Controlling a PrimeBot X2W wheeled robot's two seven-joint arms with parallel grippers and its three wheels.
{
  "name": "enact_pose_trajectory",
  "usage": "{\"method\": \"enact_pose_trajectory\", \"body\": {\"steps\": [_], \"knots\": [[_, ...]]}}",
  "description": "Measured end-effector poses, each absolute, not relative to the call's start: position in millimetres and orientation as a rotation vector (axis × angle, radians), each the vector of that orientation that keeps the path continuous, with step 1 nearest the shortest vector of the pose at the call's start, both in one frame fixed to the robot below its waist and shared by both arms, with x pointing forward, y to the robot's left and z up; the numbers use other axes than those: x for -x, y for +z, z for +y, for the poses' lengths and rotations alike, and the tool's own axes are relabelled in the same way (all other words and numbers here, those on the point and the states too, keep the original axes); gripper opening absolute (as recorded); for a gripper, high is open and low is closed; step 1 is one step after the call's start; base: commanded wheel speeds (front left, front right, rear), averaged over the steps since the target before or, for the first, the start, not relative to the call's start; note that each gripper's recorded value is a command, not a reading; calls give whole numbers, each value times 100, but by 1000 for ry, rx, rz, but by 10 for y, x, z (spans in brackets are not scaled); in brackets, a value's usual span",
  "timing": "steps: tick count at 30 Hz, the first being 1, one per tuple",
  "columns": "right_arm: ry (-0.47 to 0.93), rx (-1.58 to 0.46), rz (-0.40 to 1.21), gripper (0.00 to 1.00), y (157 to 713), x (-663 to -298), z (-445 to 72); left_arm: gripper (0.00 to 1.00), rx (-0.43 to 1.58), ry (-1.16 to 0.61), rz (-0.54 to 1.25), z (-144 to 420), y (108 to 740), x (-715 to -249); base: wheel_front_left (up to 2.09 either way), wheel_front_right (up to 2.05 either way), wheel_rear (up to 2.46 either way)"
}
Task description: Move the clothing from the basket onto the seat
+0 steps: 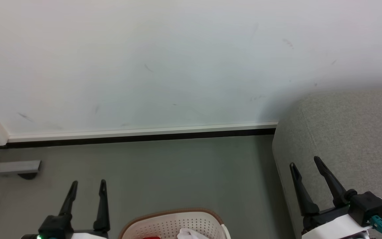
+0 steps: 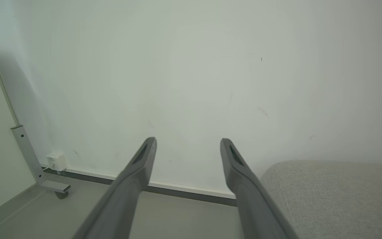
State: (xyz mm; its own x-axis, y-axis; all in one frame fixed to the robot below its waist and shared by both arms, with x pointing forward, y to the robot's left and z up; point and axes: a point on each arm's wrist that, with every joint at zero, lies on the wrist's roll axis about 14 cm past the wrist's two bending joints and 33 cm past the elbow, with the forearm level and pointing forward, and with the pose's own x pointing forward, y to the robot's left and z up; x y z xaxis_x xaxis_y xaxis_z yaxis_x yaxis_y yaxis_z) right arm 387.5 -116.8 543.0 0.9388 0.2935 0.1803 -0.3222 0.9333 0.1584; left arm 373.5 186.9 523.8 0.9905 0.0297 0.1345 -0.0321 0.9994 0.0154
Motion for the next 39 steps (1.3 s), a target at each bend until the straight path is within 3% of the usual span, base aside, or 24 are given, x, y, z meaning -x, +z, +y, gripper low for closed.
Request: {"method": "enact_pose_trajectory", "body": {"steps": [17,39], "knots": [[240,-193,-147,100,5368,-3980,-1441,100,71,-54,-40,1576,4926,-3967,0,0,0],[196,-189,-121,100,5128,-4593,-1659,100,141,-239,415,926,3362,-4345,0,0,0]]}}
